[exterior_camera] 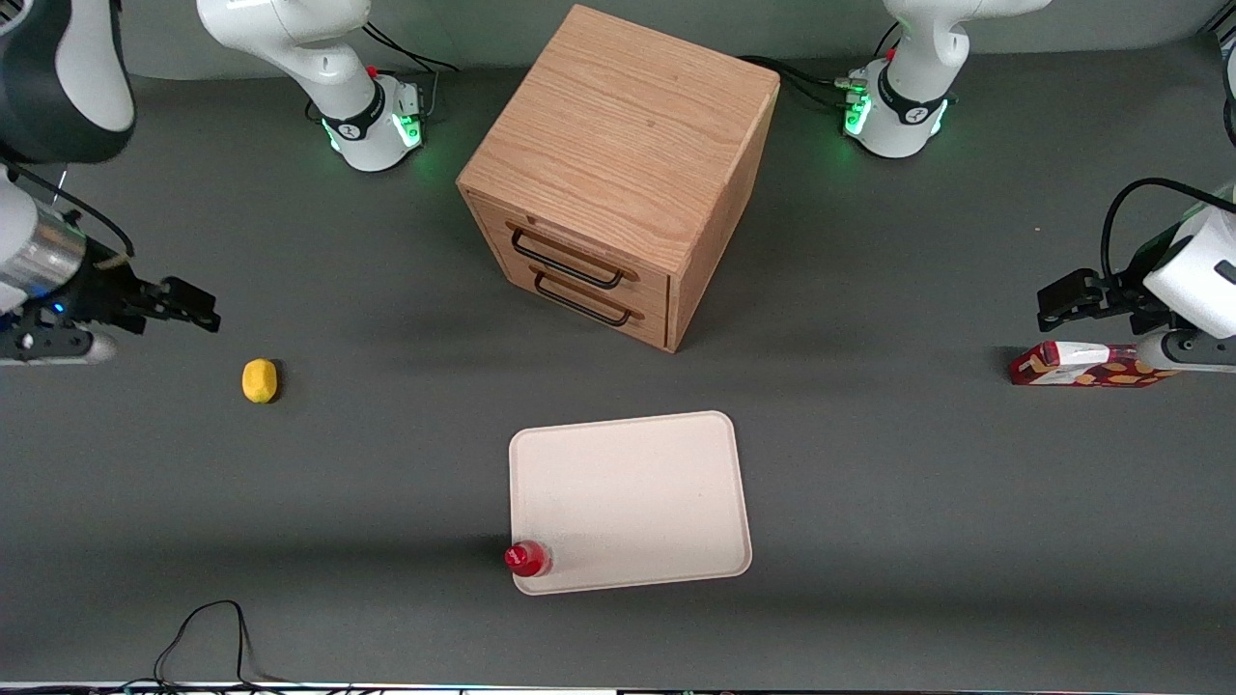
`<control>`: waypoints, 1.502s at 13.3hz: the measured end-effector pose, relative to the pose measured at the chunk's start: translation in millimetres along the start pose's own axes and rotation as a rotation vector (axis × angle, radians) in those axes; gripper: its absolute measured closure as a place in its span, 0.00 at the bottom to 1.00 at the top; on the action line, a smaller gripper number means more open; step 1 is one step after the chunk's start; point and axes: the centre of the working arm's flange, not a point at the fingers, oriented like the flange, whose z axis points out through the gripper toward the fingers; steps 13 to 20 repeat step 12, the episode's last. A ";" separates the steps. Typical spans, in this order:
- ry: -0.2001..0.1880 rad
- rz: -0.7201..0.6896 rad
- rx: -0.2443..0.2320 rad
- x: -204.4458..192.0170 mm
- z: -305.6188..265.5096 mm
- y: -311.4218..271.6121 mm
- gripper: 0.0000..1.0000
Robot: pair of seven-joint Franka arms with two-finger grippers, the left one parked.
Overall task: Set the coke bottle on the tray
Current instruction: 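Raise the right gripper away from the tray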
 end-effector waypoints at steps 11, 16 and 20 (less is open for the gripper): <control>-0.029 0.050 0.029 -18.1 -12.6 21.2 0.00; -0.028 0.055 0.032 -18.0 -13.4 23.2 0.00; -0.028 0.055 0.032 -18.0 -13.4 23.2 0.00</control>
